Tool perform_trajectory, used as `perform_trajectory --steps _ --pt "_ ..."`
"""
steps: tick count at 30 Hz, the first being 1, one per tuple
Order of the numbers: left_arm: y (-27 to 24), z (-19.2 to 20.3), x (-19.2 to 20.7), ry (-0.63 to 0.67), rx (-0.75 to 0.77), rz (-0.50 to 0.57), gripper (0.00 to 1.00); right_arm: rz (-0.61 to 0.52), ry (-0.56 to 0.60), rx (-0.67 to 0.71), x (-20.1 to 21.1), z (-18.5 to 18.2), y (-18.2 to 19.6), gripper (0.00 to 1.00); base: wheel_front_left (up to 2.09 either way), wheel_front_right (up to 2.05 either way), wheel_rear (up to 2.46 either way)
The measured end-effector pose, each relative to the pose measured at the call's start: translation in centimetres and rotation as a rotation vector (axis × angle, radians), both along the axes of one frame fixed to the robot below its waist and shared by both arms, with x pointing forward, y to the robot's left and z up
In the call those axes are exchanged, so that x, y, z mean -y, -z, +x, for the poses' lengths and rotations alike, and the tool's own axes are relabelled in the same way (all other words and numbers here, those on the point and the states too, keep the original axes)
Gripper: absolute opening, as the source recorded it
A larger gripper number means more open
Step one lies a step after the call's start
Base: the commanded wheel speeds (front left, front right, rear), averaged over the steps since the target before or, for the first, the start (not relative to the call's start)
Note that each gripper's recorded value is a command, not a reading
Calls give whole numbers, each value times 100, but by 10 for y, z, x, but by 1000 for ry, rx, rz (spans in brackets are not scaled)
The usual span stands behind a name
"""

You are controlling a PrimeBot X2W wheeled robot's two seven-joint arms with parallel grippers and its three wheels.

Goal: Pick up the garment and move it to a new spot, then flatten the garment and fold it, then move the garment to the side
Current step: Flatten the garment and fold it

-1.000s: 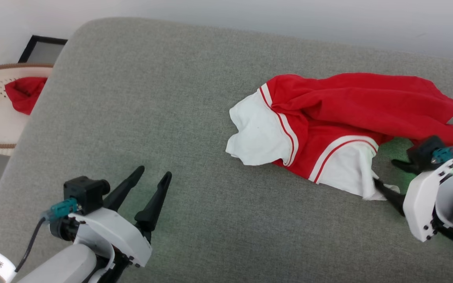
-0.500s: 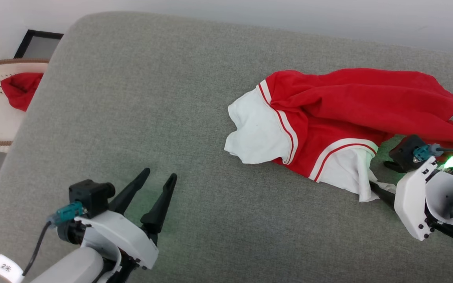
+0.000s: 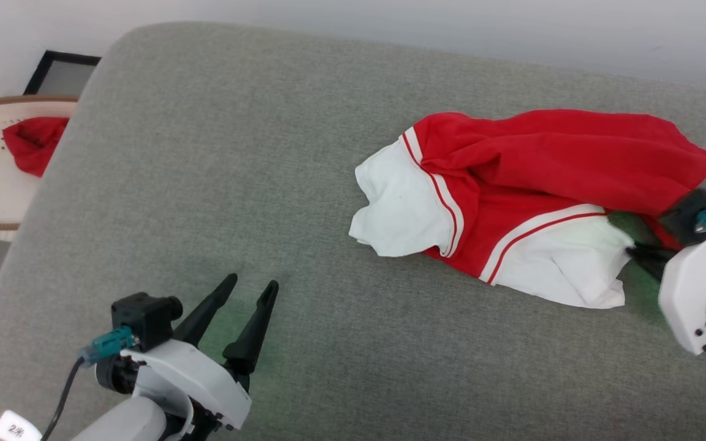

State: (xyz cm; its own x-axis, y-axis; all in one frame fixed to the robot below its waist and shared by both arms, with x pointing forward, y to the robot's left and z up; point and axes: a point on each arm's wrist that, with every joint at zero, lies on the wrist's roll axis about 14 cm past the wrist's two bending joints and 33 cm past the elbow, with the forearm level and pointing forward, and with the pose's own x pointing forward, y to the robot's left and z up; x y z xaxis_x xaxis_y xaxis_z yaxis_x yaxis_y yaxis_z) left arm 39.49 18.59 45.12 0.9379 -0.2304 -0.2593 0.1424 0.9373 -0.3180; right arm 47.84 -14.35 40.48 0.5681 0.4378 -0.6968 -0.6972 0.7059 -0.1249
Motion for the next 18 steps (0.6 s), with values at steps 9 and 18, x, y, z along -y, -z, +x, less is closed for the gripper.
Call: perform_trajectory --steps 9,18 --pt "-1 7 12 28 14 -16 100 14 187 65 58 15 -17 0 0 0 0" --pt "-5 12 14 41 32 -8 100 -63 285 78 101 23 -17 0 0 0 0"
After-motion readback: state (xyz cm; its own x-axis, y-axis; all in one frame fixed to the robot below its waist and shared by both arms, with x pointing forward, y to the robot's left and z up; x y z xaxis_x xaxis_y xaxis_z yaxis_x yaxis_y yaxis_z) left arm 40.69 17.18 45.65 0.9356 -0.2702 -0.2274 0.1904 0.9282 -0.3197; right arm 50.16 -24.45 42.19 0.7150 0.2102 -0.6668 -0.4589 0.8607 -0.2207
